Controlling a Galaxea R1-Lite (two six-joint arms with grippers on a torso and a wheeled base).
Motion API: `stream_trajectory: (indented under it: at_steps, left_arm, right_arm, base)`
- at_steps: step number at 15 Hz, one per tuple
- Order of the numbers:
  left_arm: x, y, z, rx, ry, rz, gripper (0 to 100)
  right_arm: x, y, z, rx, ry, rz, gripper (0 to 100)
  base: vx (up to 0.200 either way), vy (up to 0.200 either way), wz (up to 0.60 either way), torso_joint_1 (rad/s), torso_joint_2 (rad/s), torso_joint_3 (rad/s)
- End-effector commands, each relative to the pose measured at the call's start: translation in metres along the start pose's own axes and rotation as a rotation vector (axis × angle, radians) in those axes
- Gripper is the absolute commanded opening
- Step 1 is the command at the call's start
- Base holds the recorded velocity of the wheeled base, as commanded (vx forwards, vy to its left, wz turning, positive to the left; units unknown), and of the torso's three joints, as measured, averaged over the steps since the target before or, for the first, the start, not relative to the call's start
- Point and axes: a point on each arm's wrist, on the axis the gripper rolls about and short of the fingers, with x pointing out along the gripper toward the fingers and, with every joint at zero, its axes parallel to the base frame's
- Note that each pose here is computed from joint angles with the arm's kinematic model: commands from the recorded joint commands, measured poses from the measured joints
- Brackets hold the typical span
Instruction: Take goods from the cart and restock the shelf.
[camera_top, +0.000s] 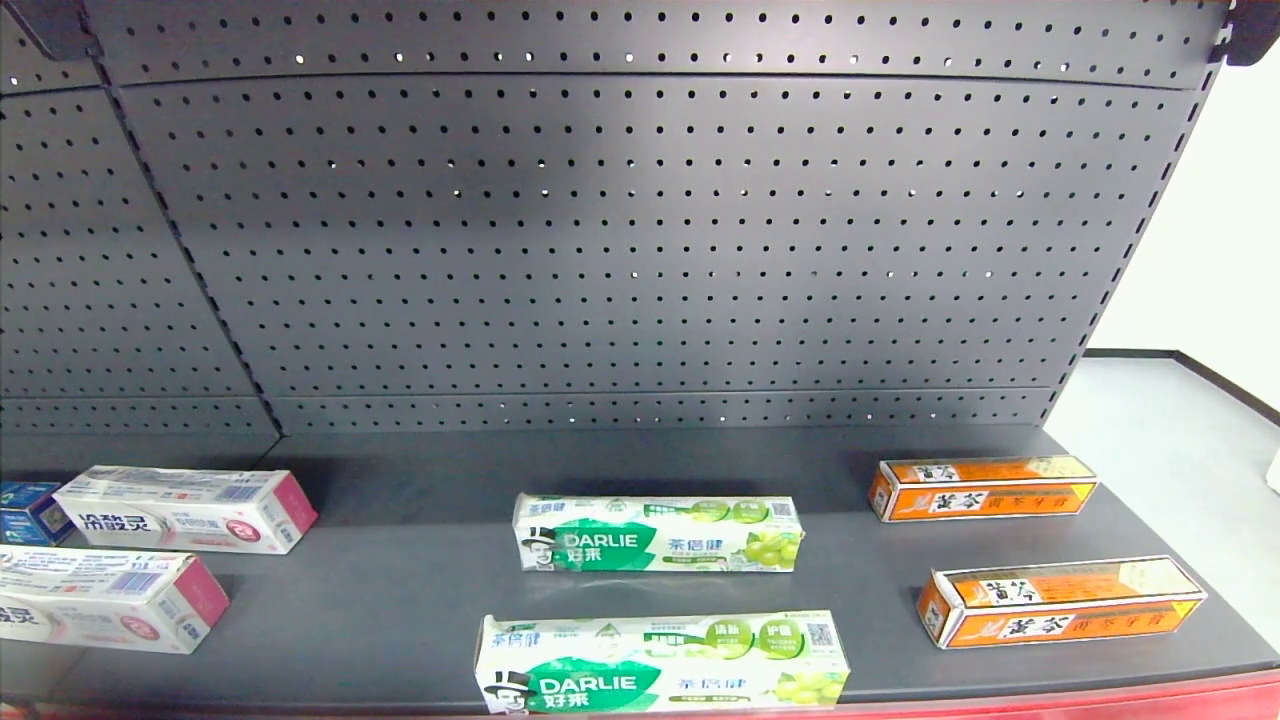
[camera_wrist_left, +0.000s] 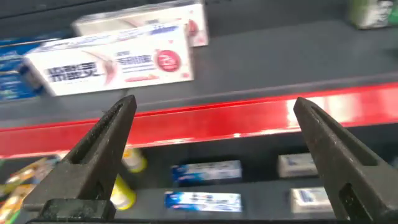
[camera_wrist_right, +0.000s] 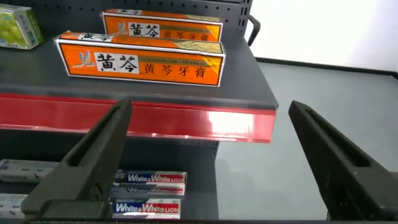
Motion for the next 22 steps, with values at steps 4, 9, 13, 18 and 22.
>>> stream_trajectory:
  at_steps: [4, 9, 13, 18, 22]
  left_arm:
    - [-0.0008, -0.0062, -0.0042, 0.045, -0.021, -0.24, 100]
    - [-0.0009, -0.0063, -0.0052, 0.019, -0.005, -0.237, 100]
    - [-0.0008, -0.0063, -0.006, 0.0, 0.002, -0.236, 100]
    - [-0.0009, -0.0063, -0.0055, -0.001, 0.001, -0.236, 100]
    - [-0.0008, -0.006, -0.0057, -0.02, 0.006, -0.224, 100]
  right_arm:
    - [0.0003, -0.0035, -0.0001, 0.002, -0.002, -0.156, 100]
    - [-0.0007, 0.0025, -0.001, 0.003, 0.013, 0.109, 100]
    - [-0.0001, -0.0052, -0.0018, 0.053, 0.009, -0.238, 100]
    - [0.0005, 0.0015, -0.0066, 0.029, 0.043, 0.052, 100]
    - [0.0006, 0.0014, -0.0071, 0.052, 0.045, 0.047, 100]
  base:
    - [0.0, 0.0, 0.0, 0.0, 0.0, 0.0]
    - [0.0, 0.0, 0.0, 0.0, 0.0, 0.0]
    - [0.0, 0.0, 0.0, 0.0, 0.0, 0.0]
    - [0.0, 0.0, 0.0, 0.0, 0.0, 0.0]
    - [0.0, 0.0, 0.0, 0.0, 0.0, 0.0]
